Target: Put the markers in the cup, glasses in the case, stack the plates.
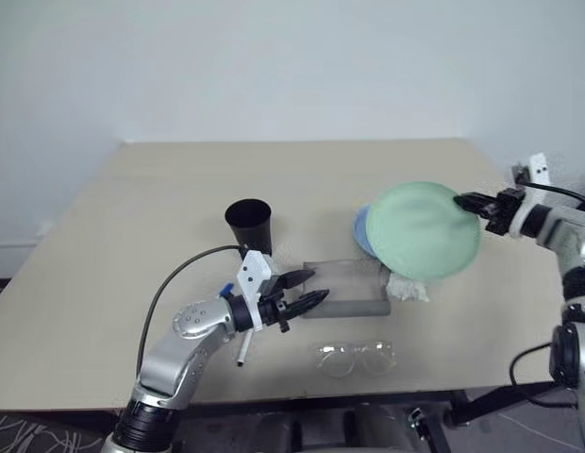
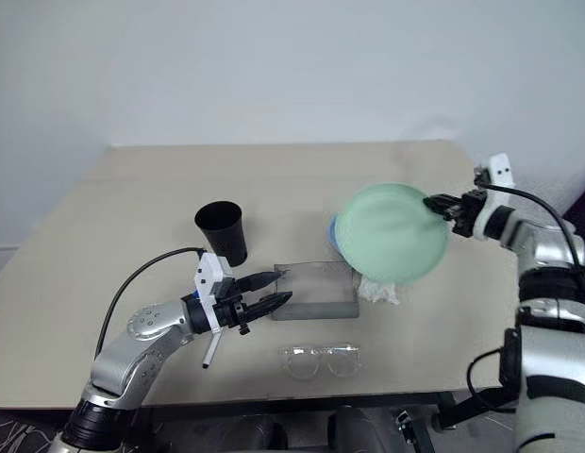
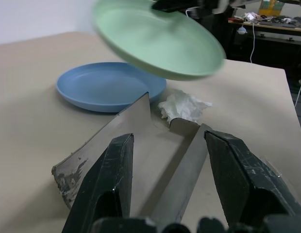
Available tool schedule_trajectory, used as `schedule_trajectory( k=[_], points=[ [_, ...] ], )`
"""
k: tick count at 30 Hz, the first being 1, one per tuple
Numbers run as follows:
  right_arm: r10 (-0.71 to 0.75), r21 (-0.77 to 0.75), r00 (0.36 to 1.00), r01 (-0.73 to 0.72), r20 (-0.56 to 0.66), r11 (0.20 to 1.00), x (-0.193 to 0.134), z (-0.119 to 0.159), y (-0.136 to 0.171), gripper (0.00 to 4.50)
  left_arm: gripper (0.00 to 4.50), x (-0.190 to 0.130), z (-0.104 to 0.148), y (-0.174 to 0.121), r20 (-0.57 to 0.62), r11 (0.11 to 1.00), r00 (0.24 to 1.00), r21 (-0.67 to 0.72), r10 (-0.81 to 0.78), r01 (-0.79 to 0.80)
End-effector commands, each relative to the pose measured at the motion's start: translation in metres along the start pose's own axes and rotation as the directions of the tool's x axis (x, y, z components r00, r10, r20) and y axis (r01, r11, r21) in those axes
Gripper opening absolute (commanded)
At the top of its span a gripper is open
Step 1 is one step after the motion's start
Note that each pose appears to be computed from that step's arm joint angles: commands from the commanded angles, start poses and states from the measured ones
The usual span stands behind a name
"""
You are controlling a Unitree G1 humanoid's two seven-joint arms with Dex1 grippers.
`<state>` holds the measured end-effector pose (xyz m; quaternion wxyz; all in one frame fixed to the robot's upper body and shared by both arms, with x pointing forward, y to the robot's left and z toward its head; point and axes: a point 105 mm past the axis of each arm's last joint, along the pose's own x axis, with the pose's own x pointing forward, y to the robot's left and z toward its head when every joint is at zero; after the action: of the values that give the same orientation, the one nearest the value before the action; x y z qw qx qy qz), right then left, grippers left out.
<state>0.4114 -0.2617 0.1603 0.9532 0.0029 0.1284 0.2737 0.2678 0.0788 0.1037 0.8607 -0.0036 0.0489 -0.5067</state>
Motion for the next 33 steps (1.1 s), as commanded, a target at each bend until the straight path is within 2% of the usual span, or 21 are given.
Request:
schedule_trajectory(
  k=[1,8,12,17,21,24,27,33],
  points=[
    [-0.089,-0.054,0.996,0.089,0.010,0.995,0.010,0.014,-0.007,0.01,2.42,0.004,0.013,-0.001,0.039,0.999,0.999,0.046,-0.017,0.015],
    [-0.201,-0.085,0.979,0.197,-0.030,0.977,0.035,0.003,-0.008,0.01,2.42,0.004,0.015,0.000,0.050,0.999,0.999,0.049,-0.009,0.007],
    [-0.232,-0.071,0.973,0.231,-0.006,0.970,0.041,0.005,-0.007,0.98,2.42,0.003,0.016,-0.001,0.054,0.999,0.999,0.048,-0.001,-0.002],
    [-0.223,-0.140,0.975,0.220,-0.007,0.965,0.041,0.004,-0.006,2.66,2.42,0.002,0.016,0.000,0.055,0.999,0.998,0.047,0.006,-0.009],
    [-0.156,-0.139,0.988,0.155,0.005,0.978,0.034,0.007,-0.005,2.66,2.42,0.002,0.017,0.001,0.056,0.999,0.998,0.050,0.010,-0.012],
    [0.057,-0.157,0.998,-0.058,-0.010,0.986,0.020,0.009,0.010,2.66,2.42,-0.002,0.020,0.006,0.057,0.998,0.998,0.064,0.023,-0.026],
    [0.191,-0.173,0.979,-0.201,-0.072,0.964,0.008,0.001,0.020,2.66,2.42,-0.007,0.024,0.011,0.055,0.996,0.998,0.078,0.033,-0.038],
    [0.328,-0.182,0.920,-0.368,-0.215,0.912,-0.008,-0.025,0.041,2.66,2.42,-0.017,0.030,0.017,0.046,0.995,0.999,0.094,0.028,-0.033]
  ],
)
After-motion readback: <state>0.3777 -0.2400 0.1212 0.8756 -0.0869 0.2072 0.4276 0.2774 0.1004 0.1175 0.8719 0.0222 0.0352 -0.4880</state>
